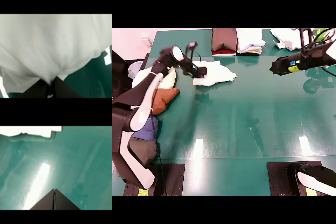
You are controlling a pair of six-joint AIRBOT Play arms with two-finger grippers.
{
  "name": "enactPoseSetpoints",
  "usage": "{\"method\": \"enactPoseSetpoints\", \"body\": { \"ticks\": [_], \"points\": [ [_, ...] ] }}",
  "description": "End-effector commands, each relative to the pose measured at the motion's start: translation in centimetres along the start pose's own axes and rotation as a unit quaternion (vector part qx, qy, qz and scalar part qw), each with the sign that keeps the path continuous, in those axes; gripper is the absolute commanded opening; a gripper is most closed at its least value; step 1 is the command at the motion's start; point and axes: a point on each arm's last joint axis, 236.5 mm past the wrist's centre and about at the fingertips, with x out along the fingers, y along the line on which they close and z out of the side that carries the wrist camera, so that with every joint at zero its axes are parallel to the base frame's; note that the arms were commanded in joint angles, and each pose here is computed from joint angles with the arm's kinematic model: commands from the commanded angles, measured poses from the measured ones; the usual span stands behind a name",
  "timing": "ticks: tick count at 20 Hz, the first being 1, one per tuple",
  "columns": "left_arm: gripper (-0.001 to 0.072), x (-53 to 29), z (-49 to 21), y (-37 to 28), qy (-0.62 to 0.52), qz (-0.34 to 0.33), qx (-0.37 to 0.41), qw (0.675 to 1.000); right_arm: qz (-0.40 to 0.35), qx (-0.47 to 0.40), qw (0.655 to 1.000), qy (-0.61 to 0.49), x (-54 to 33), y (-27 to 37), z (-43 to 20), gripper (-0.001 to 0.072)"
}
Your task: Fold the shirts.
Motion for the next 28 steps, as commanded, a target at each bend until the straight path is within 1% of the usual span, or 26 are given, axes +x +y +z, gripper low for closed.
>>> {"method": "enactPoseSetpoints", "body": {
  "ticks": [1,3,5,6,8,10,13,16,18,19,20,21,22,25,28],
  "points": [
    [0.0029,-11.9,6.0,-0.9,-0.113,0.043,0.054,0.991,-0.004,-0.013,0.998,-0.067,-3.9,0.8,2.3,0.0017],
    [0.0028,-20.9,7.7,-3.6,-0.198,0.043,0.091,0.975,-0.006,-0.026,0.994,-0.107,-7.3,1.7,4.2,0.0017],
    [0.0028,-28.4,6.9,-6.9,-0.251,0.032,0.122,0.96,-0.005,-0.038,0.989,-0.146,-10.1,2.6,6.5,0.0017],
    [0.0027,-31.0,5.7,-8.8,-0.264,0.024,0.147,0.953,-0.005,-0.042,0.986,-0.164,-11.4,2.9,7.4,0.0017],
    [0.0027,-33.1,2.7,-12.2,-0.254,0.0,0.18,0.95,-0.005,-0.05,0.981,-0.189,-13.3,3.4,8.9,0.0017],
    [0.0027,-31.3,-1.1,-15.1,-0.193,-0.024,0.213,0.958,-0.003,-0.055,0.978,-0.199,-14.3,3.8,10.0,0.0017],
    [0.0029,-25.1,-7.2,-18.2,-0.082,-0.051,0.256,0.962,-0.001,-0.058,0.981,-0.185,-14.1,3.9,10.3,0.0017],
    [0.003,-17.2,-13.3,-18.6,0.021,-0.055,0.277,0.959,0.001,-0.052,0.987,-0.153,-12.5,3.6,9.7,0.0017],
    [0.0032,-12.4,-15.6,-17.8,0.045,-0.053,0.27,0.96,0.002,-0.045,0.991,-0.128,-11.1,3.3,9.0,0.0017],
    [0.0129,-10.7,-15.9,-17.1,0.043,-0.049,0.262,0.963,0.003,-0.043,0.992,-0.117,-10.5,3.1,8.8,0.0017],
    [0.0448,-9.8,-15.9,-16.4,0.042,-0.044,0.248,0.967,0.003,-0.042,0.994,-0.105,-9.9,3.0,8.4,0.0017],
    [0.0556,-9.7,-15.6,-15.3,0.045,-0.036,0.225,0.973,0.003,-0.04,0.995,-0.091,-9.3,2.8,7.9,0.0017],
    [0.0557,-10.0,-15.0,-13.8,0.048,-0.026,0.209,0.976,0.004,-0.036,0.997,-0.069,-8.7,2.7,7.1,0.0017],
    [0.0557,-11.4,-13.3,-6.6,0.06,0.018,0.133,0.989,0.008,-0.027,0.999,0.019,-6.5,2.2,2.9,0.0017],
    [0.0557,-10.1,-13.0,-0.8,0.054,0.044,0.055,0.996,0.008,0.008,0.997,0.076,-3.1,1.2,-1.7,0.0017]
  ]
}}
